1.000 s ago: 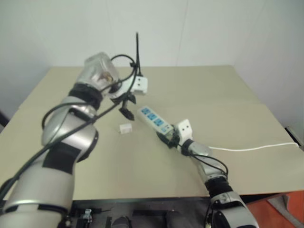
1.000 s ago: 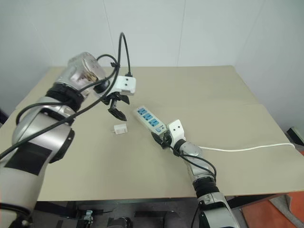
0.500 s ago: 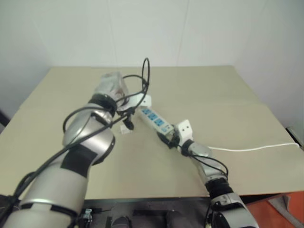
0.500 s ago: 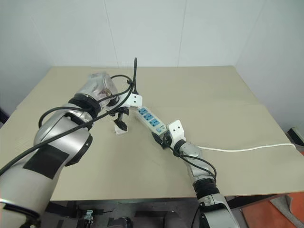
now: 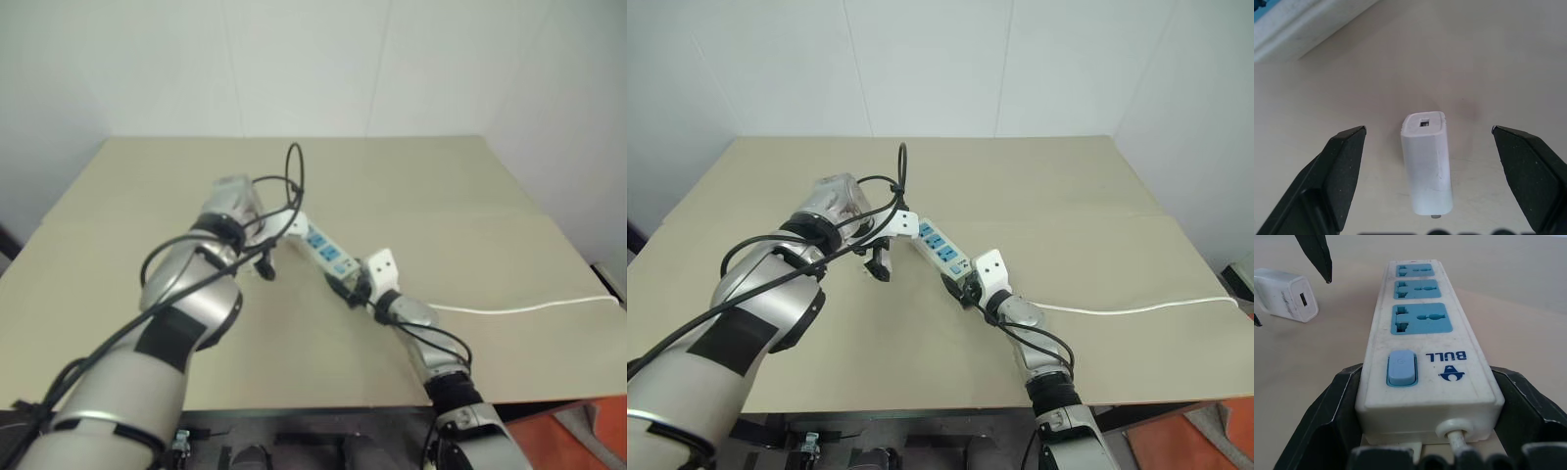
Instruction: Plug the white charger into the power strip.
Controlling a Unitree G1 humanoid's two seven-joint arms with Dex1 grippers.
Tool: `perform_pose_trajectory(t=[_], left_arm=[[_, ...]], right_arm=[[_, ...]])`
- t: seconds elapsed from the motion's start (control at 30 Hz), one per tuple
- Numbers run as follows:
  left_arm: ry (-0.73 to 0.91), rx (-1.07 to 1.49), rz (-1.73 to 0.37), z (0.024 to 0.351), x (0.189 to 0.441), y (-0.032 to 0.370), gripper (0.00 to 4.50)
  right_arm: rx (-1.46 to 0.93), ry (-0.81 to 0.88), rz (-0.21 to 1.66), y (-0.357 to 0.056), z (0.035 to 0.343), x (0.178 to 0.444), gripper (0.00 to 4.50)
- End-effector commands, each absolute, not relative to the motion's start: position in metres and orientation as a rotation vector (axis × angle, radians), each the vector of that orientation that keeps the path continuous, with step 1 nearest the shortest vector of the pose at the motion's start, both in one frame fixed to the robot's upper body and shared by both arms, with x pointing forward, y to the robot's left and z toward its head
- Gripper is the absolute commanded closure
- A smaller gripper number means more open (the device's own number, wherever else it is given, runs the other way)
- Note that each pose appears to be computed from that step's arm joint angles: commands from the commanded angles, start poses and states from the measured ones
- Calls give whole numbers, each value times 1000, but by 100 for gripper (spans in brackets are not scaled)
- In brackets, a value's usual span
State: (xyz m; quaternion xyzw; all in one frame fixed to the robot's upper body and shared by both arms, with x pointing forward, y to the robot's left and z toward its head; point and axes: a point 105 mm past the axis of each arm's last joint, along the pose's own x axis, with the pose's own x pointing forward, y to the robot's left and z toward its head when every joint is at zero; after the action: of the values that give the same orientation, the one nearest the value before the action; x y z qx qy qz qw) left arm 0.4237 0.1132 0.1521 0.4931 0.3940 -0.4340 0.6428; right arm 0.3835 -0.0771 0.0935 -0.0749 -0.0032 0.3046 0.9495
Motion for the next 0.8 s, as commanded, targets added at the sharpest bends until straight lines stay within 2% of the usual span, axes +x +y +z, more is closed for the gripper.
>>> perform_pose_trajectory(t=[0.03, 0.37, 0.4, 0.53, 0.73, 0.8], left_arm=[[888, 1124, -973, 153, 425, 113, 0], [878, 1149, -966, 142, 426, 112, 0], [870, 1149, -957, 142, 427, 111, 40], [857, 1123, -970, 141, 427, 106, 148], [852, 1143, -971, 141, 427, 105, 347], [847, 1145, -966, 141, 428, 105, 348]], right_arm=[[-171, 70, 614, -80, 74, 378, 108], [-188, 73, 608, -80, 73, 377, 108], [-191, 74, 608, -81, 73, 376, 108], [-189, 78, 606, -82, 72, 376, 108], [-194, 79, 609, -80, 71, 376, 108], [-196, 80, 611, -79, 71, 376, 108]])
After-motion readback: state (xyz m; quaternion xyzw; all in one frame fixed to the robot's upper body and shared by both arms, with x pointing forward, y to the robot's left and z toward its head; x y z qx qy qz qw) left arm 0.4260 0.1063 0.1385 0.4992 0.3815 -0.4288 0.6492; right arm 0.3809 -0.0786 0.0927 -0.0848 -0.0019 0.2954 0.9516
